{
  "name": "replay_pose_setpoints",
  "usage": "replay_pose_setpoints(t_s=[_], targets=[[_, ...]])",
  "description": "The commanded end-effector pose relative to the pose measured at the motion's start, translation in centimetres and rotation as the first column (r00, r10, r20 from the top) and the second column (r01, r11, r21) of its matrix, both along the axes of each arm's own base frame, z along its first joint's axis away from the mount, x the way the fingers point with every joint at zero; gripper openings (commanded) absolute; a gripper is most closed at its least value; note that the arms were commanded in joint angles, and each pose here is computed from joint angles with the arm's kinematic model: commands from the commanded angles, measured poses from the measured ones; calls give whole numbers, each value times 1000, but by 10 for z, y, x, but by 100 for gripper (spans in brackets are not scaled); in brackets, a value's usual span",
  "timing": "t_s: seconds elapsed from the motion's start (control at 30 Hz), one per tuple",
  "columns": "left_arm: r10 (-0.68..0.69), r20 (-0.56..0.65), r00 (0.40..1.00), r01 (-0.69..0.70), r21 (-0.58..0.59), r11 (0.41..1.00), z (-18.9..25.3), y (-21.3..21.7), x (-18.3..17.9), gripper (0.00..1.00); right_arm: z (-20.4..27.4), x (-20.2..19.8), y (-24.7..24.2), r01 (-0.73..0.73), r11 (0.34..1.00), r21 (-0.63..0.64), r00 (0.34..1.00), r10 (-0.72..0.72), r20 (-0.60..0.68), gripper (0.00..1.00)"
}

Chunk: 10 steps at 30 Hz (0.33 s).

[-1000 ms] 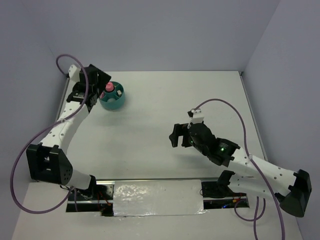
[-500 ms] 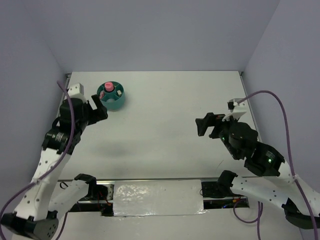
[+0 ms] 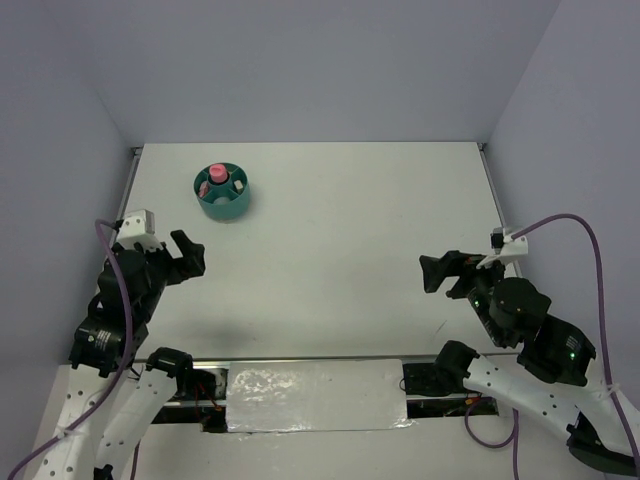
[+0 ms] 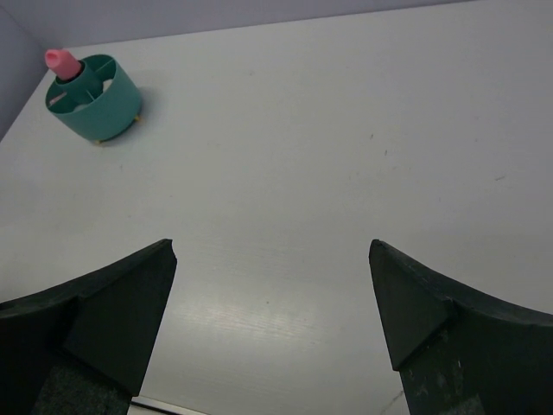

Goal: Sort the stationery into containers
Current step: Reset both arms

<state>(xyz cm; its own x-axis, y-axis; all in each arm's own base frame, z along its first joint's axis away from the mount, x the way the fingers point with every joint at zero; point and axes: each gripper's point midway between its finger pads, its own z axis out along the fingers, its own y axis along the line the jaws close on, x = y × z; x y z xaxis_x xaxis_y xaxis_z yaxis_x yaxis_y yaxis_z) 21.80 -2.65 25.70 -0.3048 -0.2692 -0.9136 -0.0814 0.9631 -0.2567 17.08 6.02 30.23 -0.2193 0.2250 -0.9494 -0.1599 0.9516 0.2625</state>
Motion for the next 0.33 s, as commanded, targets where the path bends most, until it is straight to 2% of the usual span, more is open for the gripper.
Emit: replay_pose_setpoints(t_s=[0.0, 0.3], targets=[[5, 45, 999, -5, 8, 1000, 12, 1, 4, 99, -3, 1, -6, 33, 999, 8, 999, -33, 1, 100], [31, 45, 999, -30, -2, 1000, 12, 5, 1, 99, -6, 0, -3, 28, 999, 24, 1000, -27, -13, 100]])
